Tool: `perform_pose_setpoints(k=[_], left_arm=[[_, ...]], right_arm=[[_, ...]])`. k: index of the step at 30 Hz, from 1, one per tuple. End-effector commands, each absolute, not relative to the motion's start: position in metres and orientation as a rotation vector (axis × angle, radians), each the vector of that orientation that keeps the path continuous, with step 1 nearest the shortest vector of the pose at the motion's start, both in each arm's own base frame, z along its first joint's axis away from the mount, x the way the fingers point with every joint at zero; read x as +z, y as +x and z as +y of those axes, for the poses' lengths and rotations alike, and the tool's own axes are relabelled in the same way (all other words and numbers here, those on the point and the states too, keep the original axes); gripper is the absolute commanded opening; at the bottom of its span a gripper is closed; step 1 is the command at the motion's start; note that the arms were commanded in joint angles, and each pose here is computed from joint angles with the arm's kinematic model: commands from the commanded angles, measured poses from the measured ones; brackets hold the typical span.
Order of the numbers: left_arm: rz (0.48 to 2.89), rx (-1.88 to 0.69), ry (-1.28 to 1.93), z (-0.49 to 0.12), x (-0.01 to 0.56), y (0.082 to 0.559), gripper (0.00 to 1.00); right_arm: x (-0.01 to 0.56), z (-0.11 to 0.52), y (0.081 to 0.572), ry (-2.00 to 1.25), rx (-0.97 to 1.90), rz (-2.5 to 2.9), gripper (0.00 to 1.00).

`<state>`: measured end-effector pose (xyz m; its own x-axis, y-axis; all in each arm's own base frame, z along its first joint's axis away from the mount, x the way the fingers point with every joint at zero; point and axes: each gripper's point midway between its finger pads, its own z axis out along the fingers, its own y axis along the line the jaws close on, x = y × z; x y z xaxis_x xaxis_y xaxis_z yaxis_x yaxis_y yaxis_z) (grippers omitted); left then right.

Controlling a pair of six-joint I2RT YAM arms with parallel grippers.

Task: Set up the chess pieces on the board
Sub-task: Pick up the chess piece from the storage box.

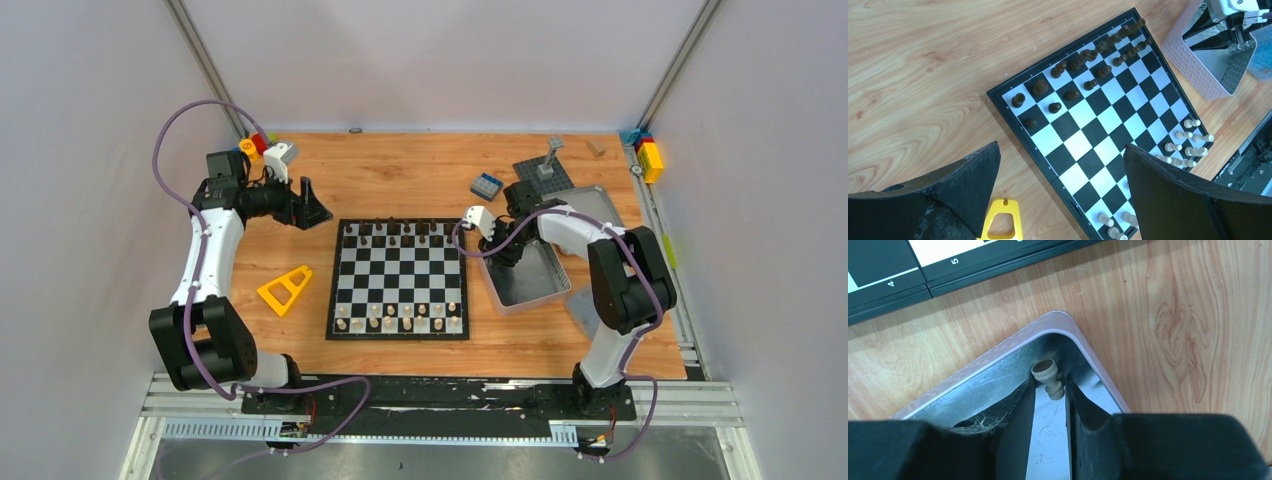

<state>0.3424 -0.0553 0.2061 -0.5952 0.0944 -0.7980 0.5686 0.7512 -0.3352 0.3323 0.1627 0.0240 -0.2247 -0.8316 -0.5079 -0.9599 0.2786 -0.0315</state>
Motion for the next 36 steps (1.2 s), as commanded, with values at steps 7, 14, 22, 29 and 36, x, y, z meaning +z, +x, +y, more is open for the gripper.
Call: perform_pose_setpoints(k=[7,14,22,29,36], left_arm=[[2.074,-0.726,0.543,-0.057,0.22,0.349,1.0],[2.074,-0.731,0.541,-0.057,0.22,0.349,1.0],[2.063,-0.721,0.546,-0.057,0.221,0.349,1.0],[1.985,-0.727,0.642,-0.071,0.228,0.337,0.99],[1.901,-0.836,0.801,-0.126,0.24,0.319,0.96]], right_arm=[[0.012,0.152,0.314,-1.628,0.423,2.189,0.26],[0.009,0.149,0.312,-1.622,0.422,2.204,0.18],[0.015,0.143,0.313,-1.587,0.402,2.219,0.05],[0.047,0.143,0.313,-1.533,0.397,2.205,0.0],[0.12,0.174,0.314,-1.419,0.575,2.098,0.0]])
